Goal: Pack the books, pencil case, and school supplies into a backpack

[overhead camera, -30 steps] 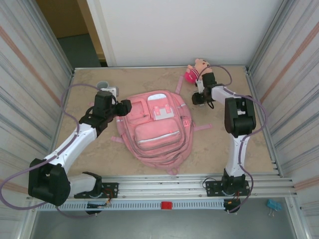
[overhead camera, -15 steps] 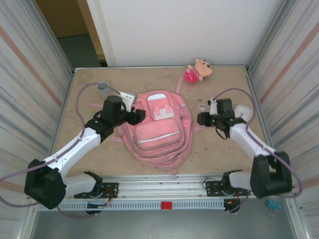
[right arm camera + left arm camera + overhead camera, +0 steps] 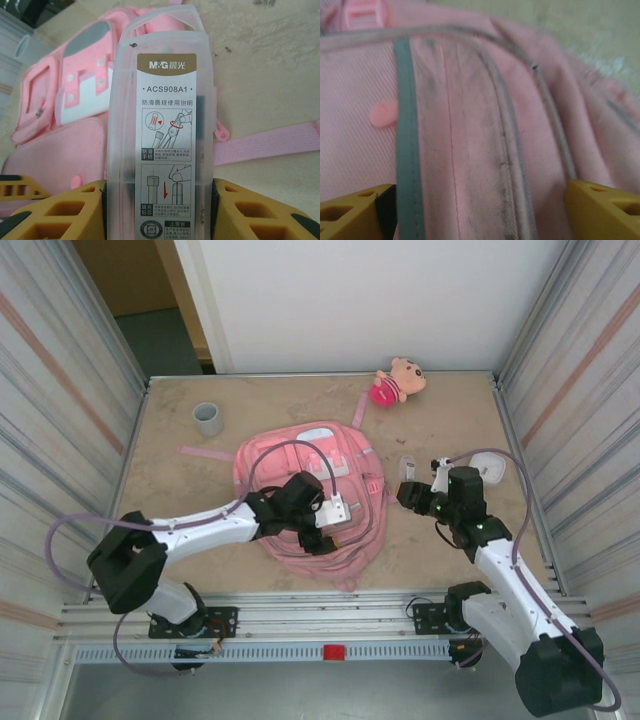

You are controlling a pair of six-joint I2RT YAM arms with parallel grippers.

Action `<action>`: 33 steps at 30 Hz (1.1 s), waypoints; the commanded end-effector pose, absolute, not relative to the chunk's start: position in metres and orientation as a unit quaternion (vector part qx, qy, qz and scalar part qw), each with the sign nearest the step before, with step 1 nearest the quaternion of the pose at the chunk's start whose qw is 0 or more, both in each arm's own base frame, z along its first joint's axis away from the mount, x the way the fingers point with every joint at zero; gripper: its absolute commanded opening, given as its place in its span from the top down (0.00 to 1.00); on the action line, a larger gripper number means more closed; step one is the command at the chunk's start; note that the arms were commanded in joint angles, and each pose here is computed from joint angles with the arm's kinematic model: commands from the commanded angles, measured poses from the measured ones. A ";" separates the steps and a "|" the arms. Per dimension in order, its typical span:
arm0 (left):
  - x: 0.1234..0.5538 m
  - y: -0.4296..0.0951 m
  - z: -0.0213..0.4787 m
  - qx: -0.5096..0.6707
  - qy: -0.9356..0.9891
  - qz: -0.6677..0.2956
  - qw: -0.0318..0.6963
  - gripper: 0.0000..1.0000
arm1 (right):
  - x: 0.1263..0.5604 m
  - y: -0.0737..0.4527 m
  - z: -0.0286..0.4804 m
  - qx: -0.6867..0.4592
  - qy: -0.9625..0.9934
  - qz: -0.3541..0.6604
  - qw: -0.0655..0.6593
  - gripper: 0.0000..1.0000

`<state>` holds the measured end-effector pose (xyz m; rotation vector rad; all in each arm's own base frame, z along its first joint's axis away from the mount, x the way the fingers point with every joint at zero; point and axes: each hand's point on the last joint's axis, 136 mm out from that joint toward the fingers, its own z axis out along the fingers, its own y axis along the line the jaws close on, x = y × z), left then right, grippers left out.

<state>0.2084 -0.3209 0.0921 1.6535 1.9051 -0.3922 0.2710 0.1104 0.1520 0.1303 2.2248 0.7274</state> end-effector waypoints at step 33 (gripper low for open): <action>0.227 -0.285 0.105 0.601 0.715 -0.045 0.355 0.44 | 0.271 0.130 0.155 0.012 0.873 0.291 0.392 0.59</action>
